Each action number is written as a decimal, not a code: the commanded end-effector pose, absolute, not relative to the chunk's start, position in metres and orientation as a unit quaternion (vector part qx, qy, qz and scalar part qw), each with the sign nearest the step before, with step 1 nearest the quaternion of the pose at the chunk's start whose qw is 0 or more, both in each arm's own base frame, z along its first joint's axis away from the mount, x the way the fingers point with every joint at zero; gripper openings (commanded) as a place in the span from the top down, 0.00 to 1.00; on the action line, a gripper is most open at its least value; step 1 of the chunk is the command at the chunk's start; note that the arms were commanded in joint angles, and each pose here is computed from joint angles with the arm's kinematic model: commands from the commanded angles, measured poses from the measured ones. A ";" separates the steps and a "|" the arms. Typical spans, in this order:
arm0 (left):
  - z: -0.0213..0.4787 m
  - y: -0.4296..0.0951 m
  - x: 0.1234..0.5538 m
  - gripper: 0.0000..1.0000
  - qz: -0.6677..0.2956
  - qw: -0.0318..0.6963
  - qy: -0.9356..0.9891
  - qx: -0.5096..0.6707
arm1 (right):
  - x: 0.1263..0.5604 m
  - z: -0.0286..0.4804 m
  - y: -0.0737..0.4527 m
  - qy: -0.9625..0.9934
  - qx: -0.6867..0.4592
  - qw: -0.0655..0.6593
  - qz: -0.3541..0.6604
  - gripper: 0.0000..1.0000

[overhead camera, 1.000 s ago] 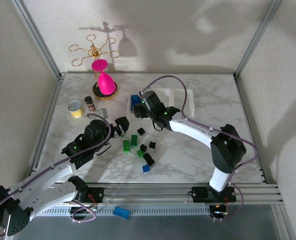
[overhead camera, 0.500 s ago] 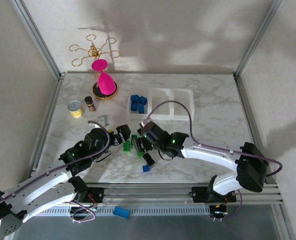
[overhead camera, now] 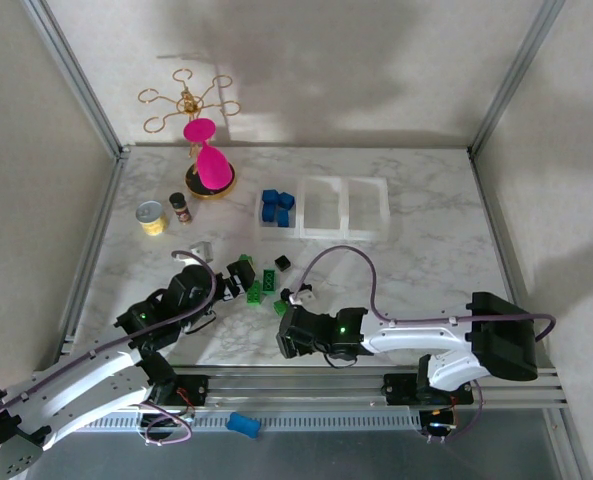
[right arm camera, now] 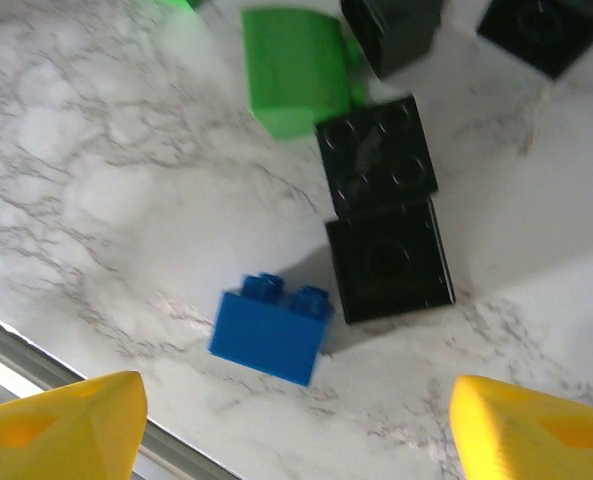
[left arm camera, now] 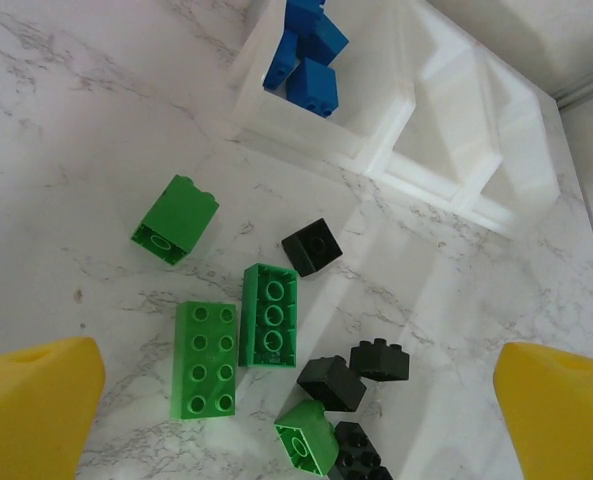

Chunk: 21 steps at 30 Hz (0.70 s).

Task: Sort the legos into containers by color
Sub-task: Pick up the lego from the bottom-center of the table.

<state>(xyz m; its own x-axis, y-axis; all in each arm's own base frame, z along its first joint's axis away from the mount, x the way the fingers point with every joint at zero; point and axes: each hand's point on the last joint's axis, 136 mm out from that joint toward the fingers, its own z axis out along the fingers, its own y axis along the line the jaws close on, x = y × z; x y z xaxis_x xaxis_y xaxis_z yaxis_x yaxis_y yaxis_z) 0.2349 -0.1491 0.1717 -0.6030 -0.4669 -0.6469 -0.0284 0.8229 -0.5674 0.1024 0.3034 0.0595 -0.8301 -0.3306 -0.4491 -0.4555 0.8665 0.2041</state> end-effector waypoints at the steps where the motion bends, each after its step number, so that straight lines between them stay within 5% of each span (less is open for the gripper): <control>1: 0.161 -0.141 0.234 0.00 -0.240 0.421 0.861 -0.154 | 0.097 0.048 0.299 0.954 -0.178 0.192 0.146 0.24; 21: 0.164 -0.133 0.233 0.00 -0.235 0.434 0.853 -0.167 | 0.106 0.040 0.334 0.947 -0.197 0.205 0.148 0.34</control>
<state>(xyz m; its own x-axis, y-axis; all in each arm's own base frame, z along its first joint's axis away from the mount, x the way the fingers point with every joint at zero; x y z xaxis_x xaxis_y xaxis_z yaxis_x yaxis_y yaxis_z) 0.2351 -0.1405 0.1700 -0.5766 -0.4834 -0.6587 -0.0507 0.8258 -0.5617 0.1040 0.3229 0.0332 -0.8526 -0.3155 -0.4165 -0.4220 0.8859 0.1928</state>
